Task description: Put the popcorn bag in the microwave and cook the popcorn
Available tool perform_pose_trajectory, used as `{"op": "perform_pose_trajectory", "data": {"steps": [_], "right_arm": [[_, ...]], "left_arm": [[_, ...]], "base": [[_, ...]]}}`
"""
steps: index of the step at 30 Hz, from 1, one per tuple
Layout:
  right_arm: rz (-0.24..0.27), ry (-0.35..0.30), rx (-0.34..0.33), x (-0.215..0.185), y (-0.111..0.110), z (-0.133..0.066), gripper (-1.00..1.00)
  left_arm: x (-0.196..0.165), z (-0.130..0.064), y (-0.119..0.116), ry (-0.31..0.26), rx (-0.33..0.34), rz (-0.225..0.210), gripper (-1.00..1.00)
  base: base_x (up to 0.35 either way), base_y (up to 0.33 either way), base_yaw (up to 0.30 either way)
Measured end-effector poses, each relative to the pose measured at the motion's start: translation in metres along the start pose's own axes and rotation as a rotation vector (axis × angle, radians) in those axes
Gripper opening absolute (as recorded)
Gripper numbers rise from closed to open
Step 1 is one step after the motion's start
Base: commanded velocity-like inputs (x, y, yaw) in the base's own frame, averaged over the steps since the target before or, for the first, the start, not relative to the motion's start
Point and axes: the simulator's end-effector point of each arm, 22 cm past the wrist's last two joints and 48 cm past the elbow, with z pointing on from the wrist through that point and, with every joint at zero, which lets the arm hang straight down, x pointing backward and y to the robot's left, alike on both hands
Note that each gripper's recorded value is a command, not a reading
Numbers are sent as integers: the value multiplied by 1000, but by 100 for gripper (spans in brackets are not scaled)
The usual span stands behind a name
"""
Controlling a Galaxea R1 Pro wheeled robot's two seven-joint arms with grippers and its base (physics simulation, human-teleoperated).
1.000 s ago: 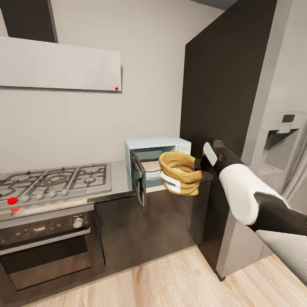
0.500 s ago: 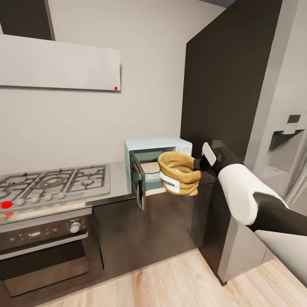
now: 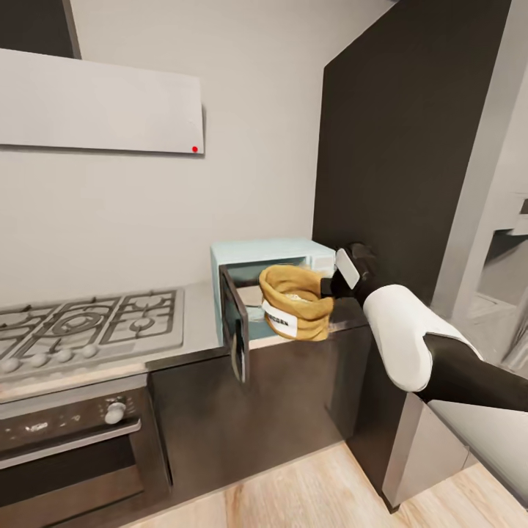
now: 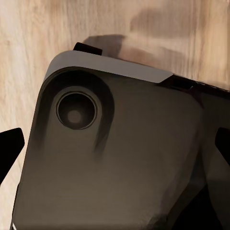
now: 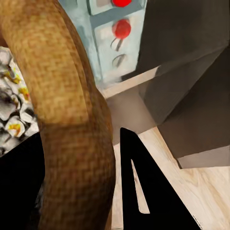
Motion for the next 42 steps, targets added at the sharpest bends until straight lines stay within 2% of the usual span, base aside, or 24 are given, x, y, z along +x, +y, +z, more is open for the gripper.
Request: {"op": "perform_pose_trajectory", "data": {"steps": [5, 21, 34, 42], "right_arm": [[-15, 6, -3, 5, 9, 2, -100], [-13, 2, 9, 3, 2, 2, -100], [-18, 5, 18, 4, 1, 2, -100], [-47, 100, 19, 39, 5, 22, -100]], "left_arm": [[0, 0, 0, 0, 0, 0, 100], [0, 0, 0, 0, 0, 0, 100], [0, 0, 1, -1, -1, 0, 100], [0, 0, 1, 0, -1, 0, 100]], "base": [[14, 0, 0], [2, 0, 0], [215, 0, 0], [106, 0, 0]]}}
